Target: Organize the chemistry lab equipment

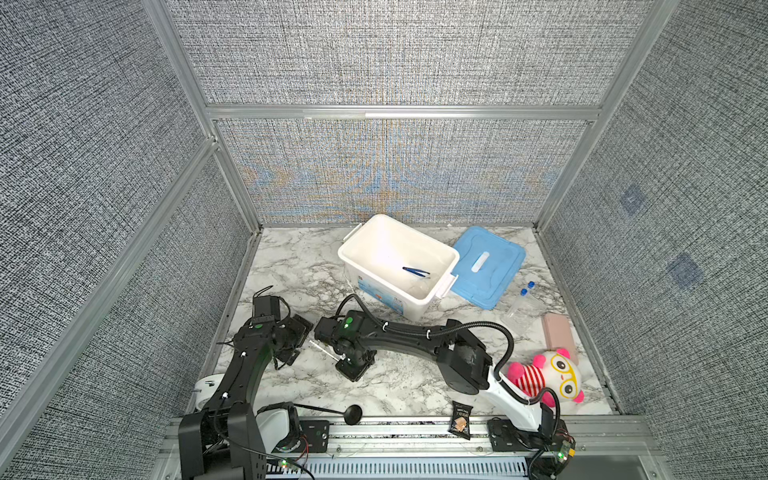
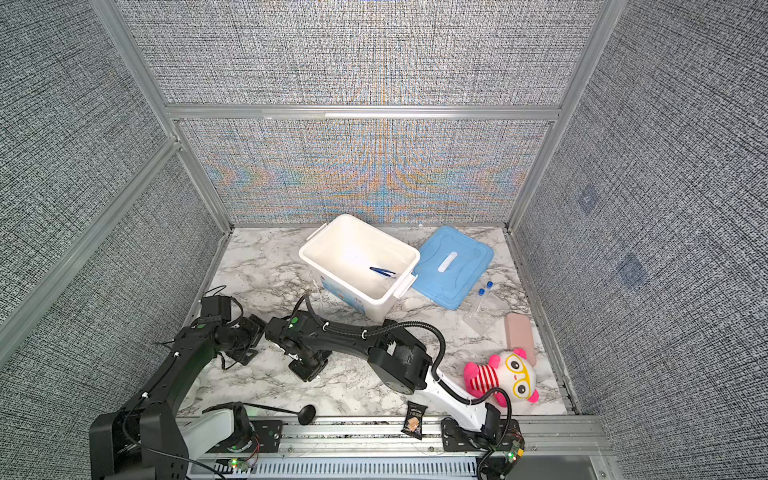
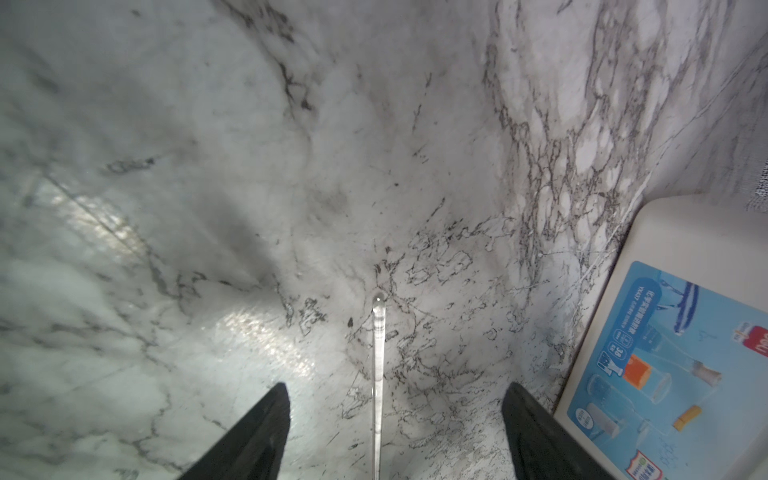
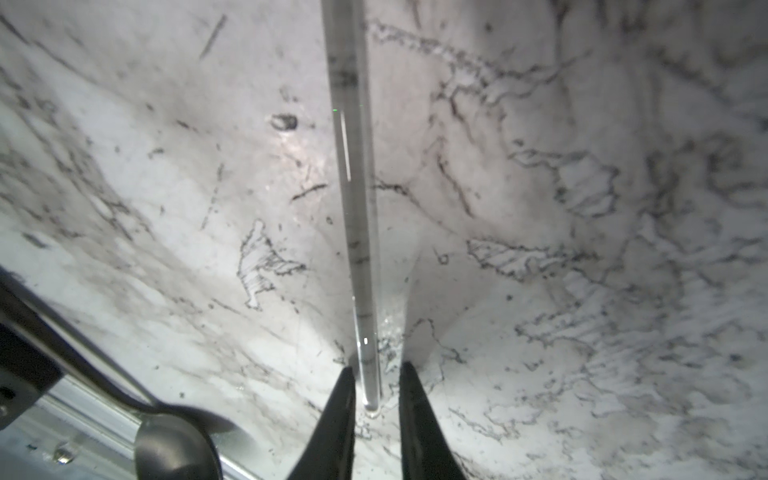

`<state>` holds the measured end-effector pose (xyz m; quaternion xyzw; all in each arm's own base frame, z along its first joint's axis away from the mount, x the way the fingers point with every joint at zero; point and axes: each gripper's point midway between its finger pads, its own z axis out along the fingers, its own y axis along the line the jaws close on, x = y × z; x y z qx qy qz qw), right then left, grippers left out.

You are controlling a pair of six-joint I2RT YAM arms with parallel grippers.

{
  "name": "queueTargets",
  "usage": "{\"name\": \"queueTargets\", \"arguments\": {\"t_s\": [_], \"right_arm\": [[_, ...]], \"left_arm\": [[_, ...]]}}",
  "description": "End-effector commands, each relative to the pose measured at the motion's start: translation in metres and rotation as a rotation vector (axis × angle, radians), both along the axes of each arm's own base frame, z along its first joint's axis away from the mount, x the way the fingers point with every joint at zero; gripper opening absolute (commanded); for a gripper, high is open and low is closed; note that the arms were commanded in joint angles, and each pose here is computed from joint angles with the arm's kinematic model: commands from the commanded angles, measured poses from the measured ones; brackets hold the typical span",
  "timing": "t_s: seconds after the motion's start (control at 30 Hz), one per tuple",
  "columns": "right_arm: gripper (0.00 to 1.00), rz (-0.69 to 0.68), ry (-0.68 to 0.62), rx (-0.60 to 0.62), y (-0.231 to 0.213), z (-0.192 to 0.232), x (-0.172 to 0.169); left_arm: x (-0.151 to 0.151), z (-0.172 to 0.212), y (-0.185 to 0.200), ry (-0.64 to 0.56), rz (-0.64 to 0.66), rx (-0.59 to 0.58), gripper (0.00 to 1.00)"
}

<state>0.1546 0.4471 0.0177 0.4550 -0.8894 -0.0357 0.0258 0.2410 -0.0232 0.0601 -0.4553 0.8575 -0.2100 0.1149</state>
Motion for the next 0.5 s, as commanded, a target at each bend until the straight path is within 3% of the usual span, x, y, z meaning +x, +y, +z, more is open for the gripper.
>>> {"name": "queueTargets", "arguments": {"t_s": [0.0,0.2,0.47], "right_arm": [[0.20,-0.013,0.017,-0.129,-0.024,-0.018,-0.006],[0.10,-0.023,-0.013,-0.148,-0.025,-0.019,0.000],[0.04,-0.044,0.046,-0.002,-0.008,0.005,-0.001]], "left_arm": [[-0.005,-0.002,0.004,0.037,-0.005,0.028,0.82],[-0.005,-0.003,0.003,0.041,0.003,0.017,0.82],[-0.001,-0.004,-0.001,0.036,-0.002,-0.017,0.82]]}}
